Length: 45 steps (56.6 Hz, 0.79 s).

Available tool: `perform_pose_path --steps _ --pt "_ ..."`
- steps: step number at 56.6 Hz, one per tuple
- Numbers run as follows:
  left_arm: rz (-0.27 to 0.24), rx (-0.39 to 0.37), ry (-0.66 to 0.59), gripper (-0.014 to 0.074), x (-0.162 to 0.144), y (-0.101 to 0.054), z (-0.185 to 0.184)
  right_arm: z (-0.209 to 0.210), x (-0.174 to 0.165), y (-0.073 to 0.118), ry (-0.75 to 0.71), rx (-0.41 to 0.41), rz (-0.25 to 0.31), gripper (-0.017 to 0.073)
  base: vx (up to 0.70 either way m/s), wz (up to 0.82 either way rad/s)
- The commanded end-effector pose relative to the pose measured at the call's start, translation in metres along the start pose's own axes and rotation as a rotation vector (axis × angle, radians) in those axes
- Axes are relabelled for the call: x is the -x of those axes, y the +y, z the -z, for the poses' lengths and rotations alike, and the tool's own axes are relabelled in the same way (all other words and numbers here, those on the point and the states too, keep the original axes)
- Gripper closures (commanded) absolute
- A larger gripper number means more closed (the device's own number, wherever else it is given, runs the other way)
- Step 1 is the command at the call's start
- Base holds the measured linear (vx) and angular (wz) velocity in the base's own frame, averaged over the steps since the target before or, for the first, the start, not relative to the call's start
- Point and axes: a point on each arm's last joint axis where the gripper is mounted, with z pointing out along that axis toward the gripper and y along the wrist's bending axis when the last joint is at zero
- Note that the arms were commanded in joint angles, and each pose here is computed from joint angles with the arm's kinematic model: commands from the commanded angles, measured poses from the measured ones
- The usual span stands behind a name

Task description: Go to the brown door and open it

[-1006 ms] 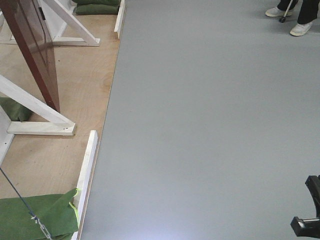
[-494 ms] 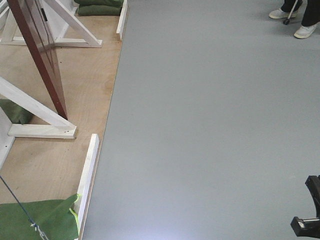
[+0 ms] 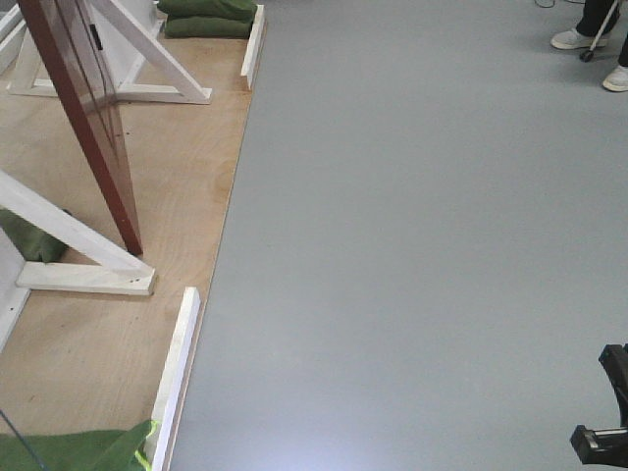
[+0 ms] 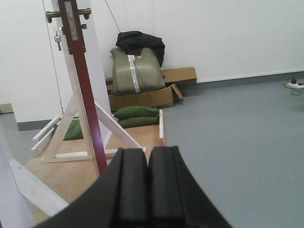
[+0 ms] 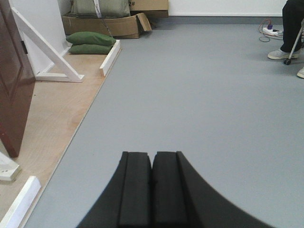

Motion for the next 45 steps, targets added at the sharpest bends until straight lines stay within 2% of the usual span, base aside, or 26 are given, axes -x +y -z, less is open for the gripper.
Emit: perform_pose_path --steps 1,45 --pt "0.010 -0.009 -0.104 0.0558 0.0132 -0.0006 0.0022 0.0001 0.0058 -0.0005 -0.078 -0.005 0.010 0.0559 0.22 -0.06" --pt "0.010 -0.009 -0.104 0.0558 0.0132 -0.0006 0.0022 0.0001 0.0058 -0.0005 -0.078 -0.005 0.010 0.0559 0.30 -0.04"
